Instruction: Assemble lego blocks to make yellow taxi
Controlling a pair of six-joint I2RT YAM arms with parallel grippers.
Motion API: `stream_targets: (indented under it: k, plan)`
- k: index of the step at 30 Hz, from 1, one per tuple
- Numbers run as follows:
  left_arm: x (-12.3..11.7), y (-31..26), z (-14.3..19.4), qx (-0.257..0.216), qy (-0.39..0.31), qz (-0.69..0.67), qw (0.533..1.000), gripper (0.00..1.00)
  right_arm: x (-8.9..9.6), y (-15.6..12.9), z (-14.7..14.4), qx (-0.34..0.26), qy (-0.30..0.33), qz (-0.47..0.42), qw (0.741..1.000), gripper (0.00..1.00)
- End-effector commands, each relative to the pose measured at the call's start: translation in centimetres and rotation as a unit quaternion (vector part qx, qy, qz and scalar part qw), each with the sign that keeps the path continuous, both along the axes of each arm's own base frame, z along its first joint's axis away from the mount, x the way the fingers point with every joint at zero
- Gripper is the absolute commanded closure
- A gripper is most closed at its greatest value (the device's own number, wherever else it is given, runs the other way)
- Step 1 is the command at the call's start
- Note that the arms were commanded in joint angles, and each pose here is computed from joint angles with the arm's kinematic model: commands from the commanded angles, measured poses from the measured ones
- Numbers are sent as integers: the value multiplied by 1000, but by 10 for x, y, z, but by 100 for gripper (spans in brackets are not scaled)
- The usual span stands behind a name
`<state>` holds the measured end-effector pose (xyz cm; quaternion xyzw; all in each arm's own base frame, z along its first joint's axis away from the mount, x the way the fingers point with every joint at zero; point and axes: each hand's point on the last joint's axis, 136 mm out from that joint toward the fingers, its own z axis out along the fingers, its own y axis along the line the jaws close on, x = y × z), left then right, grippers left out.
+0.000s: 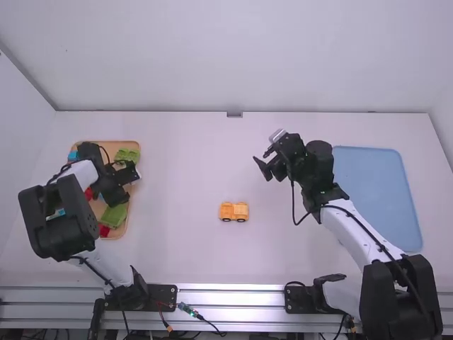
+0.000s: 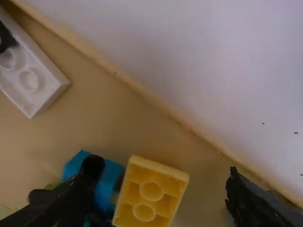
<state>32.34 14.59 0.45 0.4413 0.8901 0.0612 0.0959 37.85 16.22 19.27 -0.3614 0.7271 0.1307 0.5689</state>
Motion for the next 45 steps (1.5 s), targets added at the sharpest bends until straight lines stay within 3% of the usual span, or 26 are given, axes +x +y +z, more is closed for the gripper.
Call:
stream_targets:
  k: [1,14,22,33,42,44,45]
  plan:
    - [-9,-3,-3,-14,5,3,1000,27,1,1,13,12,-11,-1,1000,1]
    - [-8,-1,-16,-19,-3,6,1000,27,0,2,14,14,-12,1,1000,1]
    - [-14,10,-24,-30,0,28,999,37,1,2,16,15,-16,2,1000,1]
    - [-12,14,-23,-28,-8,29,999,40,-1,6,19,23,-19,12,999,1]
    - [-13,14,-23,-28,-5,34,999,54,-1,5,19,22,-18,12,1000,1]
    - [-15,17,-24,-21,-1,37,999,53,-1,5,18,22,-17,10,1000,1]
    - [-15,19,-24,-18,0,47,999,48,-1,5,18,22,-16,11,1000,1]
